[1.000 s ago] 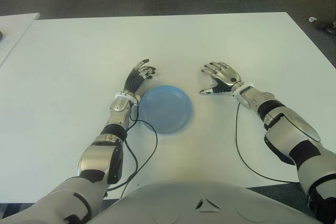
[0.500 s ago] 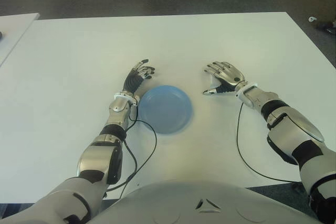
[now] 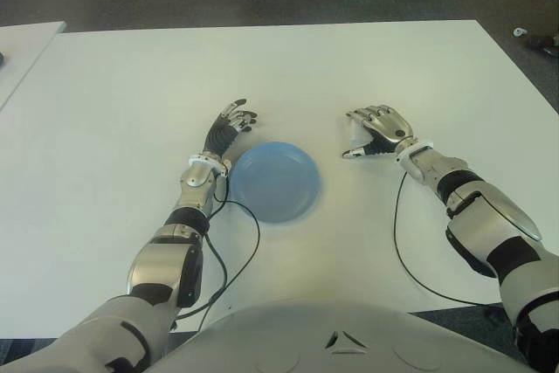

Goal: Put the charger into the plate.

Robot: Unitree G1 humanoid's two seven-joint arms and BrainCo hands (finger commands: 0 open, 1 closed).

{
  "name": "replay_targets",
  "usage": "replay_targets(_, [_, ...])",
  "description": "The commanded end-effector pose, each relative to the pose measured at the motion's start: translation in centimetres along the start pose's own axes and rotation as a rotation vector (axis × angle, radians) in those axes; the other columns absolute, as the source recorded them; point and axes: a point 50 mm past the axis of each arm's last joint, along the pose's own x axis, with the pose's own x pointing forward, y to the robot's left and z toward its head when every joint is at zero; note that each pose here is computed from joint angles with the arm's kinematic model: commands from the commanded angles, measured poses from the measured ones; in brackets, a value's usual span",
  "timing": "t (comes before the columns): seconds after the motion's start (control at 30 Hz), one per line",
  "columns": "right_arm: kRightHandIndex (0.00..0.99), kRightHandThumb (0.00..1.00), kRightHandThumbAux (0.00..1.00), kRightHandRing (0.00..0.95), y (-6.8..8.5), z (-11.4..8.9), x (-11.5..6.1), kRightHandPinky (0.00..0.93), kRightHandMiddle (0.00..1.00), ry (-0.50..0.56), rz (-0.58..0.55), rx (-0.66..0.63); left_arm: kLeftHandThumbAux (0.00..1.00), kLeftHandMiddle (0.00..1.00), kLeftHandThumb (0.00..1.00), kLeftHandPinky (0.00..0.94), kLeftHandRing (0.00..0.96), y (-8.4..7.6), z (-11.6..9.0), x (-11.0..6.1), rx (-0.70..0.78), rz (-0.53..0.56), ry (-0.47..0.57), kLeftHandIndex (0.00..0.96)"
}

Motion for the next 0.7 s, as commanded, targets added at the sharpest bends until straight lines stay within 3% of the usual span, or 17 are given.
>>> replay_targets(0.03, [0.401, 0.382, 0.262, 0.605, 1.0, 0.1, -1.0, 0.677, 0.604, 0.014, -0.027, -0.011, 0.516, 0.337, 0.0, 0.336, 0.338, 0.0, -2.5, -1.5, -0.006, -0.006, 0.119, 0.153])
replay_targets(0.2, [0.54, 0.388, 0.413, 0.752, 1.0, 0.5, -1.4, 0.802, 0.745, 0.019, -0.148, -0.017, 0.52, 0.34, 0.0, 0.34, 0.342, 0.0, -2.5, -1.5, -0.009, -0.003, 0.116, 0.157])
replay_targets(0.33, [0.644, 0.453, 0.536, 0.828, 1.2, 1.1, -1.7, 0.879, 0.82, 0.037, -0.222, 0.019, 0.528, 0.343, 0.0, 0.341, 0.346, 0.0, -2.4, -1.5, -0.013, 0.0, 0.11, 0.162])
replay_targets(0.5, [0.706, 0.555, 0.627, 0.859, 1.1, 1.4, -1.7, 0.885, 0.857, 0.051, -0.262, 0.079, 0.526, 0.344, 0.0, 0.345, 0.347, -0.1, -2.3, -1.5, -0.01, -0.001, 0.101, 0.168])
replay_targets(0.7, [0.755, 0.596, 0.68, 0.873, 0.8, 1.7, -1.6, 0.877, 0.869, 0.065, -0.307, 0.183, 0.523, 0.344, 0.0, 0.339, 0.346, -0.1, -2.2, -1.5, -0.007, -0.007, 0.091, 0.17])
